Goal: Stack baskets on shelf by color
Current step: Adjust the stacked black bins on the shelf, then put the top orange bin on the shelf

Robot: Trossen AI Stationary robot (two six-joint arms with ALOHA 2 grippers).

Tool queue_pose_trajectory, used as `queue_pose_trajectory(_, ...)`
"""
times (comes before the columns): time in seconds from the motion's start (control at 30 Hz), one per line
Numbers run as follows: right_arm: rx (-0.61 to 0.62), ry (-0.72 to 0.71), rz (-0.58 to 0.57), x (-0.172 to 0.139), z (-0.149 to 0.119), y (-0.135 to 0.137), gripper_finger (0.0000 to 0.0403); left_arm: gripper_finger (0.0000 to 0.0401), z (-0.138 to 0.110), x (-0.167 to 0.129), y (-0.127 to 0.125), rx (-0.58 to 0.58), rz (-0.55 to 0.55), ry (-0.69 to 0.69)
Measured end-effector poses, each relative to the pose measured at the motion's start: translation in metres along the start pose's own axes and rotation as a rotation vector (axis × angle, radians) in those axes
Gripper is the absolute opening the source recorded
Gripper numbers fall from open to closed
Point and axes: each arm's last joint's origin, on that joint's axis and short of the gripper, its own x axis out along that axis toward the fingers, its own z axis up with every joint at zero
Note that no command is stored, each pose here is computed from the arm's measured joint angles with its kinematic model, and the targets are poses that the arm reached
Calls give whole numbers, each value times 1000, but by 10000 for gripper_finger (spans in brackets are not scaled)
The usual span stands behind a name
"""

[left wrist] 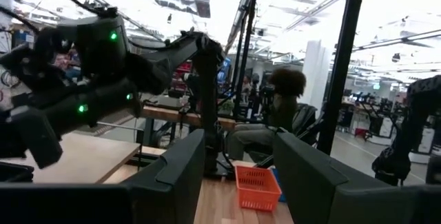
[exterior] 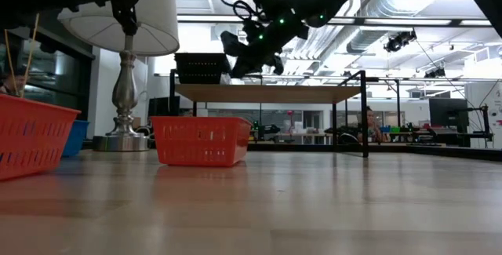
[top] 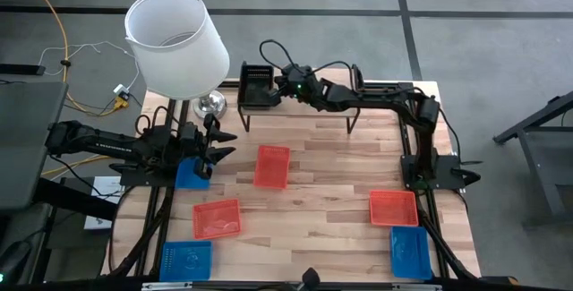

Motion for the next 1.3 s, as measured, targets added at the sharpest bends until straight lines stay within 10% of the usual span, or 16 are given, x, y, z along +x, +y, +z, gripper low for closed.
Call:
queue_pose_trajectory(0.33,-241,247,11,-73,24,-7,0,161,-2,0,0,4,3,17)
queue_pose_trajectory(0.57,-365,387,219,-154,-16,16,0,161,-1,0,0,29,3,13)
queue_pose_trajectory(0.9,-230,183,427,-230,-97,25,0,161,-1,0,0,31,4,13)
queue_pose_trajectory(1.3,-91,-18,509,-234,-96,33,0,161,-1,0,0,65,6,14)
